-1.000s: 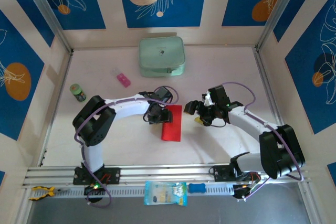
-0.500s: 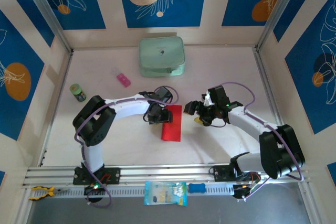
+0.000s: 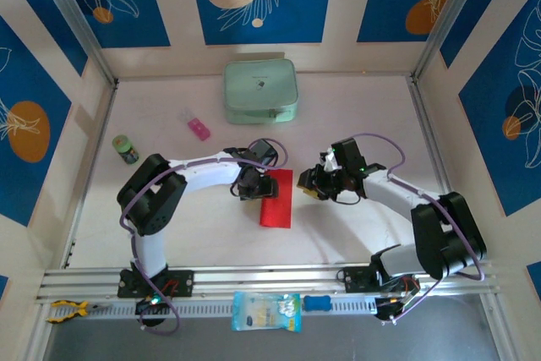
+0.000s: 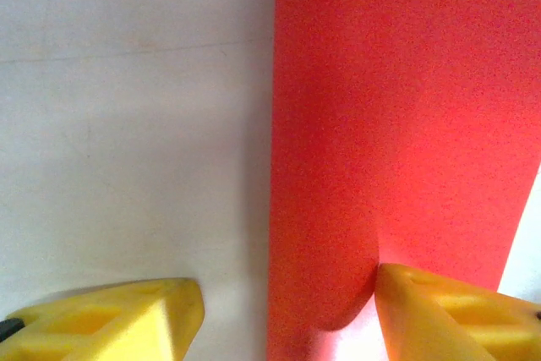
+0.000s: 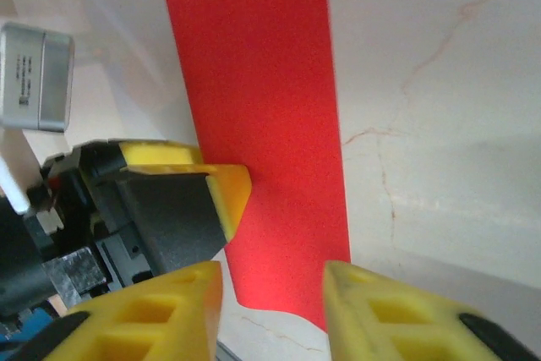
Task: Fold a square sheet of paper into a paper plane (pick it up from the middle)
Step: Hold the square sheet of paper at the center of the table.
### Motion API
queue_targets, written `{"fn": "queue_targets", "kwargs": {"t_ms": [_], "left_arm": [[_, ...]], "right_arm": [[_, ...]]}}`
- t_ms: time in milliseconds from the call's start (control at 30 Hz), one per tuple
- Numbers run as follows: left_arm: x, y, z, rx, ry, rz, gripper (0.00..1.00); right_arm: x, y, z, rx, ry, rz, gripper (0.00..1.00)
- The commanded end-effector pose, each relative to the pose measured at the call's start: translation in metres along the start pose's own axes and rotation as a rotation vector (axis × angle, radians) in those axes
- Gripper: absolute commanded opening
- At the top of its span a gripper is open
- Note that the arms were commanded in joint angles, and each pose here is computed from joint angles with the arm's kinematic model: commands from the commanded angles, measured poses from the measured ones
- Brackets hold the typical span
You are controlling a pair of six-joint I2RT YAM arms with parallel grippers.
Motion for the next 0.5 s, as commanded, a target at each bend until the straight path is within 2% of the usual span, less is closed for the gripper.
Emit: {"fn": "queue_targets", "kwargs": {"t_ms": [0, 33, 100, 467], "left_arm": [[0.016, -0.04, 0.024, -0.087, -0.009, 0.063, 0.63], [0.016, -0.04, 0.023, -0.087, -0.009, 0.064, 0.63], [0.016, -0.041, 0.024, -0.087, -0.007, 0.065, 0.63], [0.015, -0.041, 0.023, -0.086, -0.011, 0.064, 0.63]], "right_arm": [[0.008, -0.011, 0.004, -0.035, 0.002, 0.064, 0.18], [0.009, -0.015, 0.004, -0.031, 0.003, 0.076, 0.1], [0.01, -0.022, 0.005, -0.027, 0.006, 0.091, 0.01], [0.014, -0.054, 0.008, 0.033, 0.041, 0.096, 0.0]]}}
Point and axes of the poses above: each hand's point on the last joint's axis, 136 mm out from that joint toward the fingers, its own y axis back along the fingers, its own z axis along the line the jaws close on, x = y × z, the point moved 3 cm from there along y, back along the fingers, and after that the axes turned 3 degrees about -y, right-handed, at the moved point
